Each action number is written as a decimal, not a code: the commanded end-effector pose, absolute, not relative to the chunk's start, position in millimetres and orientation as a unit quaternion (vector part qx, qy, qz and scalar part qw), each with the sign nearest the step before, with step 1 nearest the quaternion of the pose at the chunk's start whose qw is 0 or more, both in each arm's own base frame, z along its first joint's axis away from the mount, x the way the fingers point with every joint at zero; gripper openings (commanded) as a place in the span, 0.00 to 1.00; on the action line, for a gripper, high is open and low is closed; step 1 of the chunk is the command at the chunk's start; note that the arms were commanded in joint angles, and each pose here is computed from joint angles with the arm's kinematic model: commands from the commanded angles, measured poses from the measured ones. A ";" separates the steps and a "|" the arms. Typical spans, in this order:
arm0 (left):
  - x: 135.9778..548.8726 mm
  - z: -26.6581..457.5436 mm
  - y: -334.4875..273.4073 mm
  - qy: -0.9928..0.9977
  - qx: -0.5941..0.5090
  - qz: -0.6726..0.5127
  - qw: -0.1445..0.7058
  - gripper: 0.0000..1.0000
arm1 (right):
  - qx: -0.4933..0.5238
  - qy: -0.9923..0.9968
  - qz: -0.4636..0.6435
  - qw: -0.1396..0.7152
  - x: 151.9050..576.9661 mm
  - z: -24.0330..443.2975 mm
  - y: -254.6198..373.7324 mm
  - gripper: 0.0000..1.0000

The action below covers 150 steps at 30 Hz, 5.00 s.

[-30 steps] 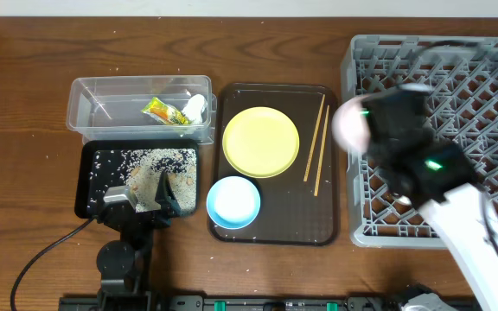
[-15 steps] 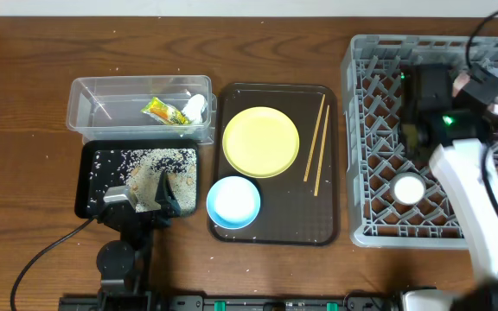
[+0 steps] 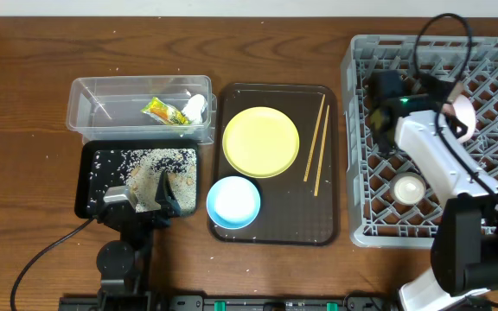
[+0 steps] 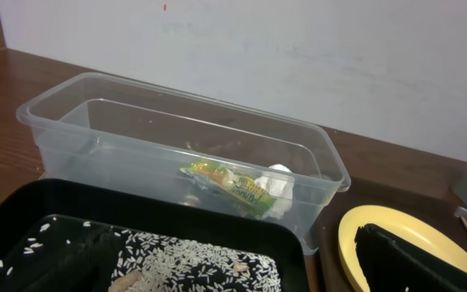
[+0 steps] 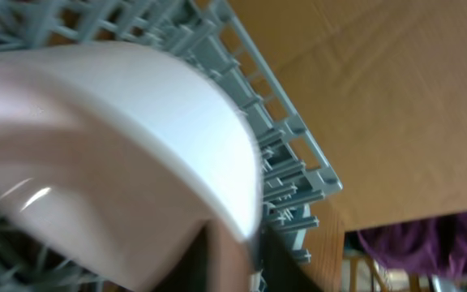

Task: Sort waste into correct bins and load items into the dishwasher rack
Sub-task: 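Carry the pink bowl with the right gripper and place it in the rack, then grasp the blue bowl rim with the right gripper, then carry the blue bowl into the rack and release it, then grasp the yellow plate edge with the right gripper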

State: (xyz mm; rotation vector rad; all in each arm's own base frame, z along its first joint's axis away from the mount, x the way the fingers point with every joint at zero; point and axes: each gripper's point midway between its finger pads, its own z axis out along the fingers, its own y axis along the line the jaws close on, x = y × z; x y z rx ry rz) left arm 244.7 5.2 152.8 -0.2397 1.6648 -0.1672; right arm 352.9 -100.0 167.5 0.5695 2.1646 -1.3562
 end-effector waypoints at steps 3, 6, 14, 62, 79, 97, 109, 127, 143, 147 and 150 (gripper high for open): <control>243.8 136.6 7.7 0.751 -0.117 -0.071 0.646 0.96 | 0.169 0.813 -0.477 0.288 357.8 175.5 -59.8 0.58; 243.8 136.6 7.7 0.751 -0.117 -0.071 0.646 0.96 | 0.155 0.833 -0.437 0.302 357.0 177.5 -36.2 0.58; 243.8 136.6 7.7 0.751 -0.117 -0.071 0.646 0.96 | 0.062 0.901 -0.273 0.333 355.2 181.8 54.9 0.57; 243.8 136.6 7.7 0.751 -0.117 -0.071 0.646 0.96 | 0.230 0.762 -0.377 0.473 340.7 314.3 -56.3 0.01; 243.8 136.6 7.7 0.751 -0.117 -0.071 0.646 0.96 | 0.337 0.732 -0.547 0.228 303.1 233.0 -229.3 0.01; 243.8 136.6 7.7 0.751 -0.117 -0.071 0.646 0.96 | 0.233 0.788 -0.550 0.148 330.9 170.7 -207.6 0.20; 243.8 136.6 7.7 0.751 -0.117 -0.071 0.646 0.96 | 0.110 0.797 -0.560 0.199 376.3 184.6 -134.9 0.34; 243.8 136.6 7.7 0.751 -0.117 -0.071 0.646 0.96 | -0.123 0.941 0.103 0.299 344.0 211.9 162.2 0.47; 243.8 136.6 7.7 0.751 -0.117 -0.071 0.646 0.96 | 0.031 0.992 0.063 0.108 340.7 34.5 207.3 0.40; 243.8 136.6 7.7 0.751 -0.117 -0.071 0.646 0.96 | 0.039 0.994 0.073 0.071 335.8 9.7 211.8 0.31; 243.8 136.6 7.7 0.751 -0.117 -0.071 0.646 0.96 | 0.056 0.995 0.064 0.056 332.7 -3.4 210.0 0.20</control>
